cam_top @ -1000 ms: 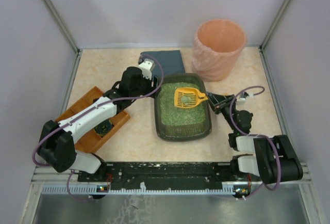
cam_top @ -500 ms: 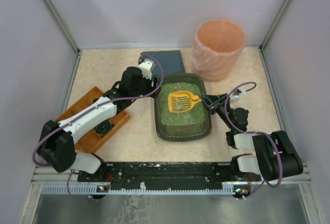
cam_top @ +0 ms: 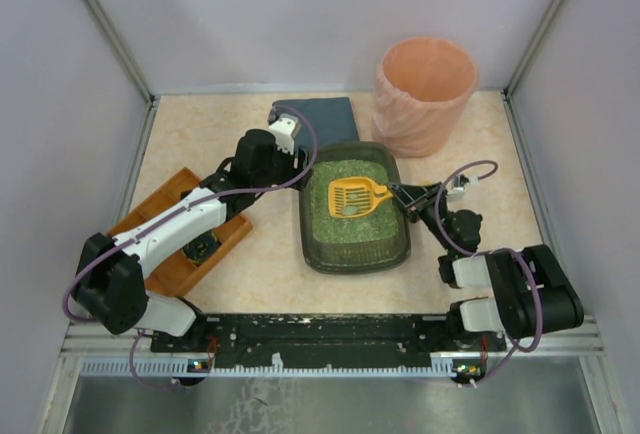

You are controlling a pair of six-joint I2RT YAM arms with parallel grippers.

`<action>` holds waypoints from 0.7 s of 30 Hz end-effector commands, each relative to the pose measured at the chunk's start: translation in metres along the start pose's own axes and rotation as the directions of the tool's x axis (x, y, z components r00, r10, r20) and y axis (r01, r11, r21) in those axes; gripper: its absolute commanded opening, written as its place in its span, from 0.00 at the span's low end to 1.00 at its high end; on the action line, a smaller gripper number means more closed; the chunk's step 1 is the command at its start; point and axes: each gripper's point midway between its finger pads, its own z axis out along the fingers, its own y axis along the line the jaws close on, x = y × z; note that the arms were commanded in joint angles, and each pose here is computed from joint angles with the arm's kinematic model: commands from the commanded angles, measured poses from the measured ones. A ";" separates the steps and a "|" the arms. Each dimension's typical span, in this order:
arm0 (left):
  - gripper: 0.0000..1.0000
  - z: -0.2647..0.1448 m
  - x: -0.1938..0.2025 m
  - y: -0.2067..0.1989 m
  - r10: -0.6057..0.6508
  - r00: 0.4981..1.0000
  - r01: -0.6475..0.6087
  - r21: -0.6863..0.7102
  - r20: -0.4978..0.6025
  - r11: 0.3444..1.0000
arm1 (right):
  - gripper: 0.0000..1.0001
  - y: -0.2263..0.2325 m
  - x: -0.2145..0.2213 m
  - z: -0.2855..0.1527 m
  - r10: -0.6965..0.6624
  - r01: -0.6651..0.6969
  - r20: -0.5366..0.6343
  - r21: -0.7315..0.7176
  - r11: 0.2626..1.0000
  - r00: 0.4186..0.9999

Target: Clean the litter box

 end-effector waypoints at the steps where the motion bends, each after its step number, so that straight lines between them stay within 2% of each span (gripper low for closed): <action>1: 0.72 -0.006 -0.013 0.000 -0.004 0.999 0.004 -0.003 0.041 1.000 | 0.00 0.042 -0.008 0.013 -0.054 0.053 -0.006 -0.109 0.993 0.999; 6: 0.72 -0.006 -0.013 0.000 -0.003 0.999 0.003 -0.005 0.040 1.000 | 0.00 0.058 -0.024 0.025 -0.084 0.084 0.006 -0.066 0.994 0.996; 10: 0.72 -0.004 -0.012 0.001 -0.005 0.999 0.005 -0.011 0.036 1.000 | 0.00 0.083 -0.052 0.036 -0.143 0.145 0.074 -0.029 0.989 0.987; 21: 0.72 -0.001 -0.009 0.002 -0.004 1.000 0.004 -0.014 0.026 1.000 | 0.00 0.170 -0.152 0.081 -0.145 0.174 0.233 -0.108 0.979 0.962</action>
